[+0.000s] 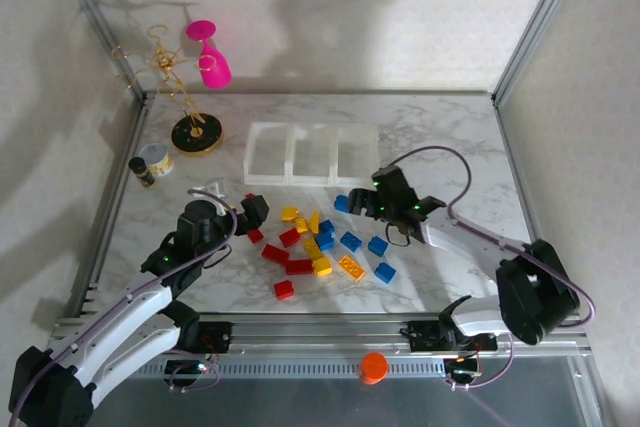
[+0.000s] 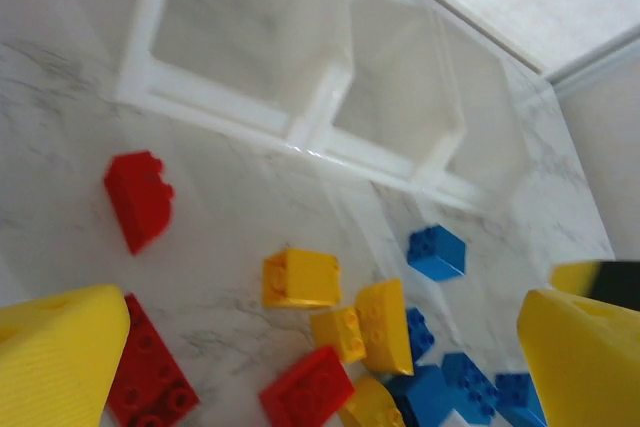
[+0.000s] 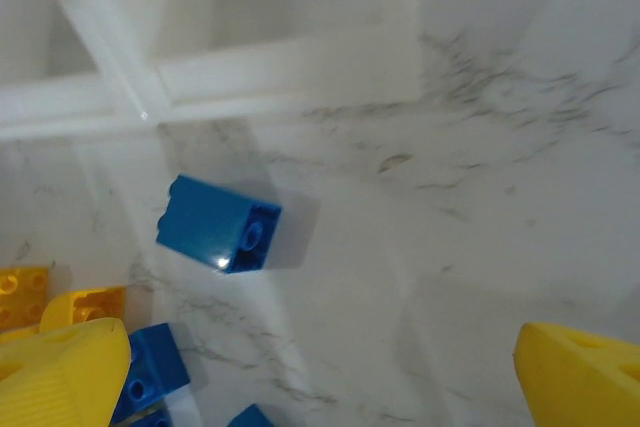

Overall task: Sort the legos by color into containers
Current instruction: Pick up the lego from the center of the table.

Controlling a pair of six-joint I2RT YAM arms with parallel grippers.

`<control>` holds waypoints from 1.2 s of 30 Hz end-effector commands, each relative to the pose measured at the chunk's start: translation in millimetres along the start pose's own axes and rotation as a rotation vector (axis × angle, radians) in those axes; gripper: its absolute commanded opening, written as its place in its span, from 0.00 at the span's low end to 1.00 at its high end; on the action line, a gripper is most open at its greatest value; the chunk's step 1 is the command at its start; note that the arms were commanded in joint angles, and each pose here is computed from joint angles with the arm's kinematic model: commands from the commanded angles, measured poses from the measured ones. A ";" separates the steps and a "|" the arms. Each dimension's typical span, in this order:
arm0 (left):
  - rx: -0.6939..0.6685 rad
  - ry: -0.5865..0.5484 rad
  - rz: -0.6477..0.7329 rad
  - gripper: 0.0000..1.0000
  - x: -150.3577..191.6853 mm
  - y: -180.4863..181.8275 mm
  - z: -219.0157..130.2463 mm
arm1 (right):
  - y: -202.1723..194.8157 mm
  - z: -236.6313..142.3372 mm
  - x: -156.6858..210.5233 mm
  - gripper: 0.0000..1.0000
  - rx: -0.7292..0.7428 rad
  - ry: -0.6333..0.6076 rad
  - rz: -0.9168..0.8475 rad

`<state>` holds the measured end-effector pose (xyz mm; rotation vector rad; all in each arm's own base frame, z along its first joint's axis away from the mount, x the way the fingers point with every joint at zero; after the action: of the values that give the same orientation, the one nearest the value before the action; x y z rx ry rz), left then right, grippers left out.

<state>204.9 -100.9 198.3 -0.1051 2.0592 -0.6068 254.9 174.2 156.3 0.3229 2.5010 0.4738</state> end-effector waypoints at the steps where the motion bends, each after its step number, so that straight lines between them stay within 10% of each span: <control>1: 0.010 -0.002 -0.002 0.99 4.4 -8.7 2.5 | 20.4 7.2 2.1 0.99 0.055 -0.039 0.017; 36: -0.056 -0.017 0.041 1.00 0.6 -19.1 9.6 | 62.2 84.0 12.4 0.46 0.281 -0.075 -0.061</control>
<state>207.0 -122.1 188.1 -0.1074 2.0862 -0.5598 301.7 256.3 98.9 0.3939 2.5247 0.1150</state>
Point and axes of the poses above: each hand's point on the last joint's axis, 136 mm out from that joint toward the fingers, its own z axis out along the fingers, its own y axis along the line the jaws close on, x = y × z, the point moved 8 cm from there along -z, back along the fingers, and after that the axes turned 11 degrees about z, right-handed, at the moved point
